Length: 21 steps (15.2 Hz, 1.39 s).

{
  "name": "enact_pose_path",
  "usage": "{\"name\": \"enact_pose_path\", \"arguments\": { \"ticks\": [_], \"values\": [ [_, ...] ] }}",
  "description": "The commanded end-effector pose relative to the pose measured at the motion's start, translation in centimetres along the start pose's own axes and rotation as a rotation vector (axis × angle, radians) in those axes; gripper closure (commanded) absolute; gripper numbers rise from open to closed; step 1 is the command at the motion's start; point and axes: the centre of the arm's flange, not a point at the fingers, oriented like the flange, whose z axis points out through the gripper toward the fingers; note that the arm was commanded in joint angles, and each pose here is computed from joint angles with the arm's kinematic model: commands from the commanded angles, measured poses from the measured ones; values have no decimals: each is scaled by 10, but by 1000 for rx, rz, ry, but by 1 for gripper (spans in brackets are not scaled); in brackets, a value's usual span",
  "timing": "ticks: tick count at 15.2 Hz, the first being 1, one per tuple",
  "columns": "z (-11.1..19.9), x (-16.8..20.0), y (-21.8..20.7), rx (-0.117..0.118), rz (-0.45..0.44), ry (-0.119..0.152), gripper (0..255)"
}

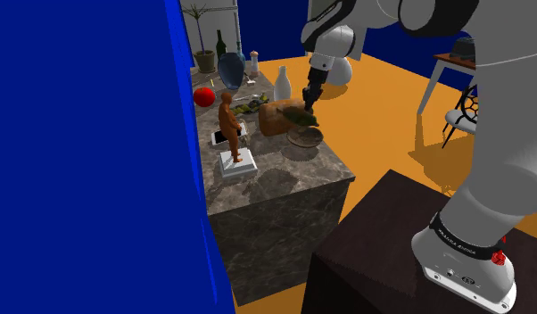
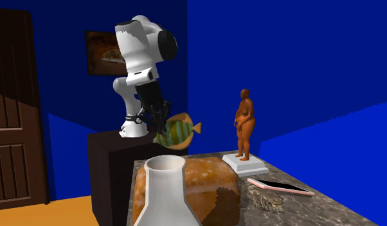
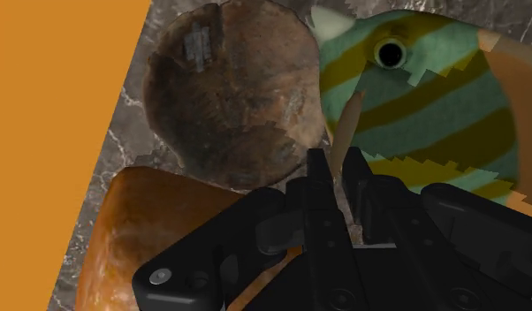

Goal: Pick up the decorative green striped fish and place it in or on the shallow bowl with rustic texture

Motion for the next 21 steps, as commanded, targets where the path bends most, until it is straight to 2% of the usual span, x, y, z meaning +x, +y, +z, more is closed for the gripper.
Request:
{"name": "enact_pose_path", "arguments": {
  "ticks": [1,5,21],
  "values": [
    [-10,4,24,1,-1,0,255],
    [-31,11,75,1,-1,0,255],
    [50,6,99,1,-1,0,255]
  ]
}}
